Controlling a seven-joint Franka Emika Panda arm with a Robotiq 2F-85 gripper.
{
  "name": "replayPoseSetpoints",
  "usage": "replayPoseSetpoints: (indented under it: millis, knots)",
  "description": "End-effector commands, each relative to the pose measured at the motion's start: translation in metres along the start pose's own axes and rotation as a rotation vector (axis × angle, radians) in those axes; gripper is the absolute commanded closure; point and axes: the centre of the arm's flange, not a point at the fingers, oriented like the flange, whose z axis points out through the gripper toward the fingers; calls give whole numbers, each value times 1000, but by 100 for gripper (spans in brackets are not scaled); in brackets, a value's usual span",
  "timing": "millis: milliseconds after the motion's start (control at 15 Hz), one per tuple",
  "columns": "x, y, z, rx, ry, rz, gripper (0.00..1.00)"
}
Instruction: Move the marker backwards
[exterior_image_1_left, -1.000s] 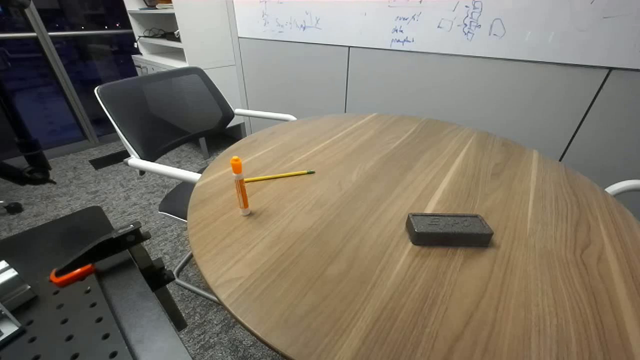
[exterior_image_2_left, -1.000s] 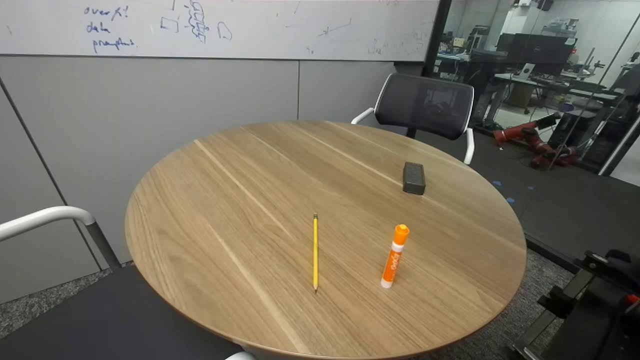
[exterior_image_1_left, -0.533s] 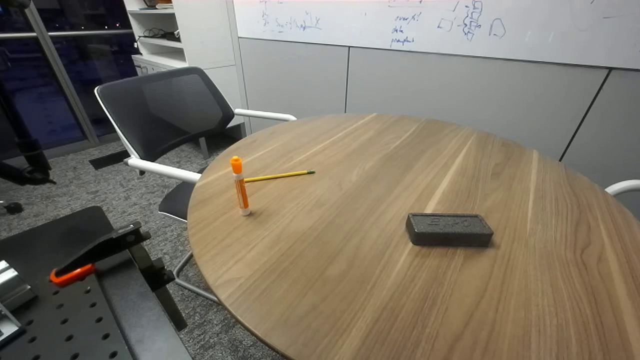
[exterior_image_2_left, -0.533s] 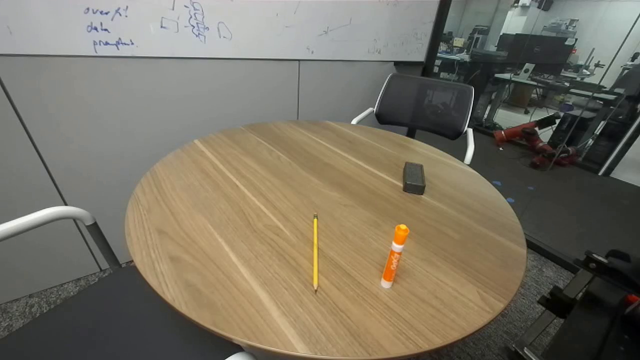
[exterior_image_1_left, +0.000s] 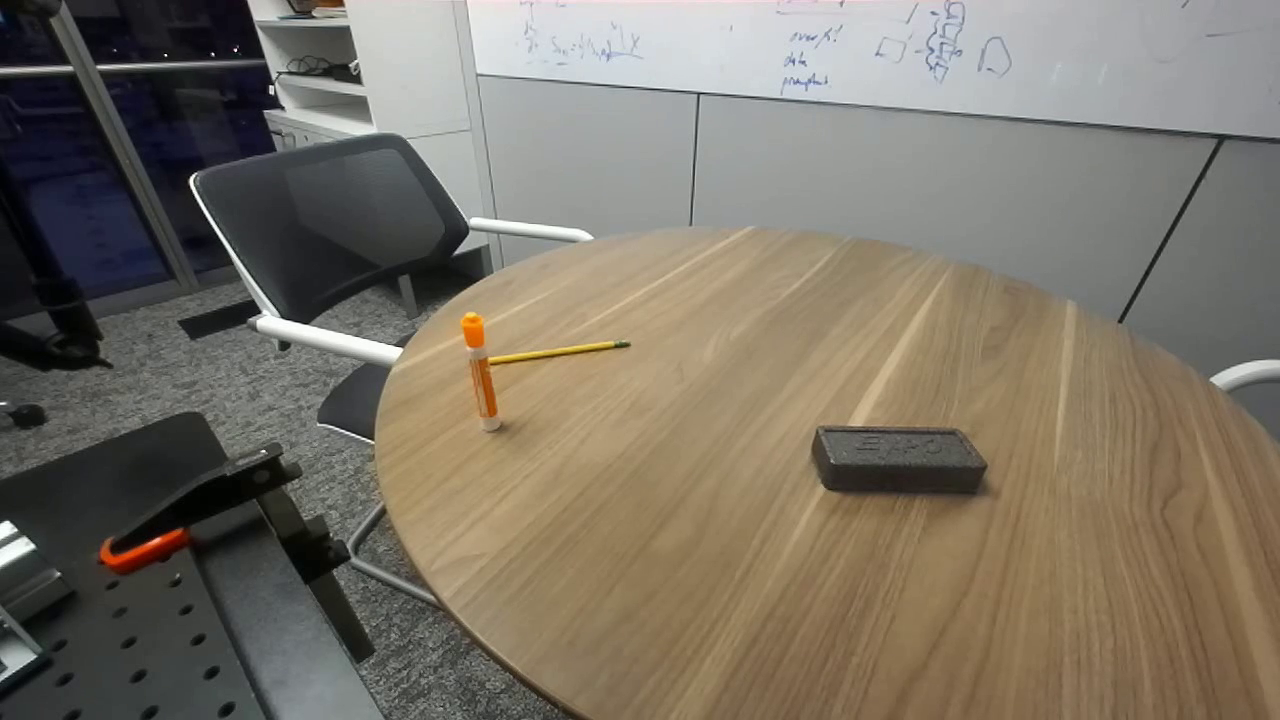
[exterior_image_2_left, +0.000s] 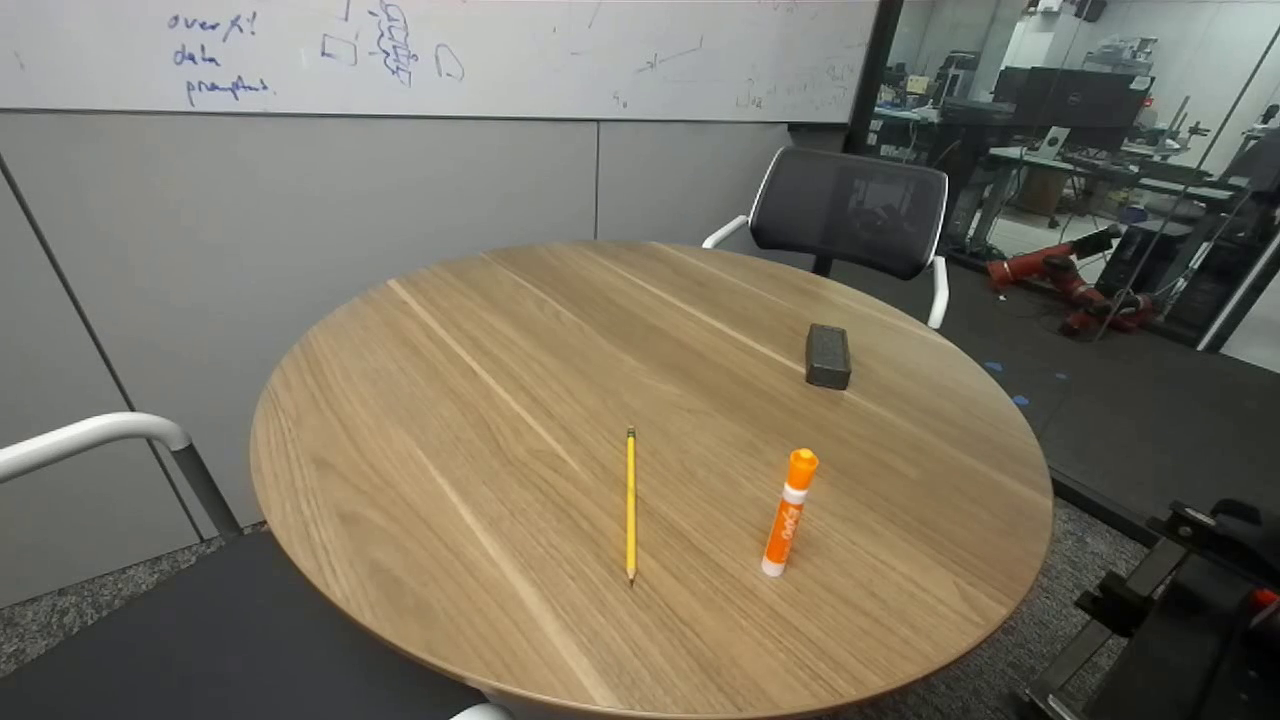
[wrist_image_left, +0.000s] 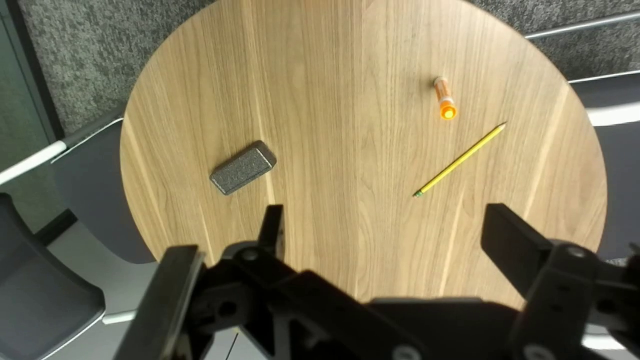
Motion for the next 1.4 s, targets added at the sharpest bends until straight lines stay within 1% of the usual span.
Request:
replayPoseSetpoints:
  millis: [0,200,333,600,800,933,1133,1333]
  knots:
    - [24,-18,43,-4,-32,16,0]
    - [33,-36,98,32,-40,35,0]
    - [38,-56,138,70,-70,64,0]
    - [28,-90,209,114,-114,143,0]
    - [24,-109,246,146,-117,201,0]
    - [24,-113,267,157,-125,241,0]
    - [28,-110,294,147,-138,289,0]
    - [33,-110,317,127,-160,307,0]
